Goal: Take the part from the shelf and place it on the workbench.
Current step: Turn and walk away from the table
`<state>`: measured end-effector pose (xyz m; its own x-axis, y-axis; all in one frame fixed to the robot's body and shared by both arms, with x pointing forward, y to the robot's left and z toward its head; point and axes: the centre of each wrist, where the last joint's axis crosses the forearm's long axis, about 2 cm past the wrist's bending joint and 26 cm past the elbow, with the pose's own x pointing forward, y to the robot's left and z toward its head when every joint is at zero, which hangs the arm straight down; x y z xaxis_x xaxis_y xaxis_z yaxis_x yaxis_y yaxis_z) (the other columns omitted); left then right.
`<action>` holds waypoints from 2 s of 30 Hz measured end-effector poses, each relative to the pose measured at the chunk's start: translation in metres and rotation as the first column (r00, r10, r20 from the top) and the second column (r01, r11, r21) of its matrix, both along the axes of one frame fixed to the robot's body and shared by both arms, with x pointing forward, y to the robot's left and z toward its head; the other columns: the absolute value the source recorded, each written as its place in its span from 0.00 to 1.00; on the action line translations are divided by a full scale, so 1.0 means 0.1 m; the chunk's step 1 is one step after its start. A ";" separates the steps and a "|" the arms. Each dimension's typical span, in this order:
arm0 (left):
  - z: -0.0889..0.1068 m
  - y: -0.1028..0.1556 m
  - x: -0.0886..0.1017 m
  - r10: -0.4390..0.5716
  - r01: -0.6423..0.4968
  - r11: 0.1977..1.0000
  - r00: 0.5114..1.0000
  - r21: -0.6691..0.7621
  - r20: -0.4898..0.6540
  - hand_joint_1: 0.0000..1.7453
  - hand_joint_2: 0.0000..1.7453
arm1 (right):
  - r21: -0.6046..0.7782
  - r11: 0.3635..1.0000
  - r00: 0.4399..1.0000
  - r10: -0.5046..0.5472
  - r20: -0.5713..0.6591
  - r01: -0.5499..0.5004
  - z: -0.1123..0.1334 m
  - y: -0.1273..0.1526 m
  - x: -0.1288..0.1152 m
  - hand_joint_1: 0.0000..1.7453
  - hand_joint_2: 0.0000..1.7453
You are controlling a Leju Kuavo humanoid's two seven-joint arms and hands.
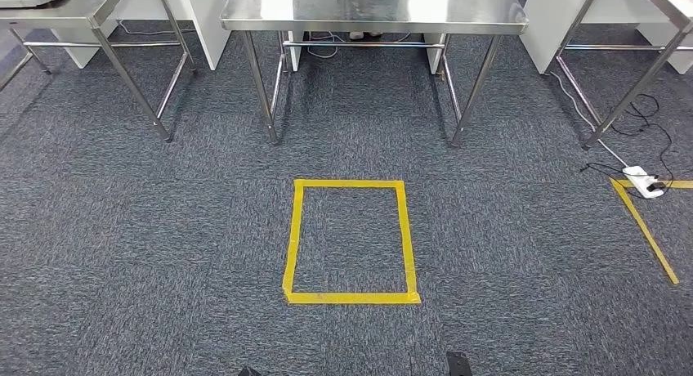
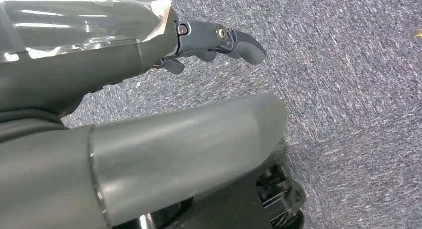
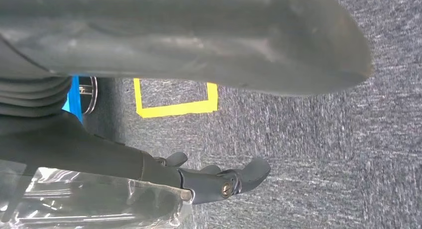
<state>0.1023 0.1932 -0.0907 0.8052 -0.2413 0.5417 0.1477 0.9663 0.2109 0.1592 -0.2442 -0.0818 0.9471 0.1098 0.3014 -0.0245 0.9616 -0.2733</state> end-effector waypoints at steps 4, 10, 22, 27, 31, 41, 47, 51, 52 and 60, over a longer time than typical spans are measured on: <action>0.00 -0.02 0.00 -0.003 0.003 1.000 1.000 -0.003 0.000 0.00 0.00 | -0.001 1.000 1.000 0.000 -0.002 0.000 -0.01 -0.02 -0.01 0.00 0.00; 0.00 -0.03 -0.02 -0.002 0.002 1.000 1.000 -0.003 -0.002 0.00 0.00 | -0.002 1.000 1.000 0.000 -0.007 0.000 -0.01 -0.04 -0.03 0.00 0.00; -0.01 -0.02 -0.05 -0.001 0.001 1.000 1.000 0.003 -0.007 0.00 0.00 | 0.004 1.000 1.000 0.000 -0.010 0.000 -0.02 -0.03 -0.06 0.00 0.00; -0.01 -0.01 -0.04 0.001 -0.001 1.000 1.000 0.010 -0.005 0.00 0.00 | 0.009 1.000 1.000 0.002 -0.006 -0.002 -0.02 0.00 -0.05 0.00 0.00; 0.00 -0.03 -0.03 0.001 -0.001 1.000 1.000 0.007 -0.003 0.00 0.00 | 0.009 1.000 1.000 0.002 -0.007 -0.002 -0.02 -0.01 -0.06 0.00 0.00; 0.00 -0.04 -0.05 0.001 -0.001 1.000 1.000 0.004 -0.005 0.00 0.00 | 0.004 1.000 1.000 0.000 -0.004 0.000 -0.02 -0.04 -0.05 0.00 0.00; 0.01 -0.05 -0.03 0.004 -0.004 1.000 1.000 0.006 0.003 0.00 0.00 | 0.007 1.000 1.000 0.007 -0.007 -0.007 -0.03 -0.05 -0.06 0.00 0.00; -0.01 -0.05 -0.10 0.005 -0.005 1.000 1.000 0.017 0.003 0.00 0.00 | 0.013 1.000 1.000 0.012 -0.009 -0.012 -0.03 -0.04 -0.07 0.00 0.00; -0.02 -0.04 -0.12 0.006 -0.006 1.000 1.000 0.024 0.004 0.00 0.00 | 0.013 1.000 1.000 0.012 -0.013 -0.012 -0.03 -0.04 -0.08 0.00 0.00; -0.03 0.00 -0.22 0.015 -0.019 0.994 0.999 0.105 0.041 0.00 0.00 | 0.016 1.000 1.000 0.008 -0.022 -0.007 -0.05 -0.07 -0.13 0.00 0.00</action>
<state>0.0801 0.1928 -0.0941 0.7878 -0.2851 0.5459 0.1210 0.9408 0.3166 0.1463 -0.2509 -0.0869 0.9527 0.1123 0.2824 -0.0374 0.9655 -0.2577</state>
